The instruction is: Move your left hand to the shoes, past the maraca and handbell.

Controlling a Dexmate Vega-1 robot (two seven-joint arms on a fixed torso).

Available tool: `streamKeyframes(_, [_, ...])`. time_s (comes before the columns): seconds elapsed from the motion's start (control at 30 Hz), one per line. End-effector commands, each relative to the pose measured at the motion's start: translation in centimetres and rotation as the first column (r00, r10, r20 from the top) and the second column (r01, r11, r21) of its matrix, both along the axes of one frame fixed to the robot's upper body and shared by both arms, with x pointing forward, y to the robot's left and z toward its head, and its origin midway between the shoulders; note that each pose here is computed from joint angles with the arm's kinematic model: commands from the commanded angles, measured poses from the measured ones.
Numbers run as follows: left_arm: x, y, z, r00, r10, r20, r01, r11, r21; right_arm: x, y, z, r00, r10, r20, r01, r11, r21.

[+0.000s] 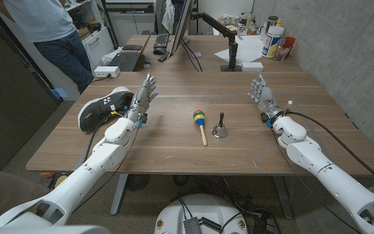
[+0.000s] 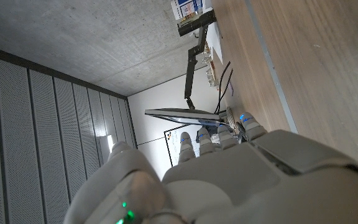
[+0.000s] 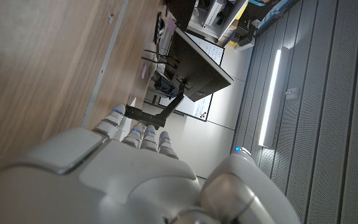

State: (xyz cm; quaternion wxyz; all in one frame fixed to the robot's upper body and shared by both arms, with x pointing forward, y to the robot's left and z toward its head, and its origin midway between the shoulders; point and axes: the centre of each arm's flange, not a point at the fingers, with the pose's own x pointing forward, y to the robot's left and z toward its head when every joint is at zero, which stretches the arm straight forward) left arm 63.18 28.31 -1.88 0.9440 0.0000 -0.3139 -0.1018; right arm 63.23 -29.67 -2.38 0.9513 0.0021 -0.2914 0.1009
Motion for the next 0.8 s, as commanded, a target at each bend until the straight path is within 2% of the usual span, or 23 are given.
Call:
streamKeyframes(0.03, [-0.8, 0.4, 0.5, 0.999, 0.04, 0.028, -0.041, 0.999, 0.031, -0.2, -0.1, 0.1, 1.0, -0.008, 0.002, 0.008, 1.0, -0.001])
streamKeyframes(0.67, [-1.6, 0.7, 1.3, 0.989, 0.121, 0.086, -0.13, 0.985, 0.113, -0.4, -0.3, 0.1, 1.0, -0.016, 0.005, 0.016, 1.0, 0.0])
streamKeyframes(0.8, [-2.3, 0.8, 1.6, 0.982, 0.154, 0.111, -0.168, 0.977, 0.134, -0.4, -0.3, 0.1, 1.0, -0.015, 0.002, 0.015, 1.0, 0.0])
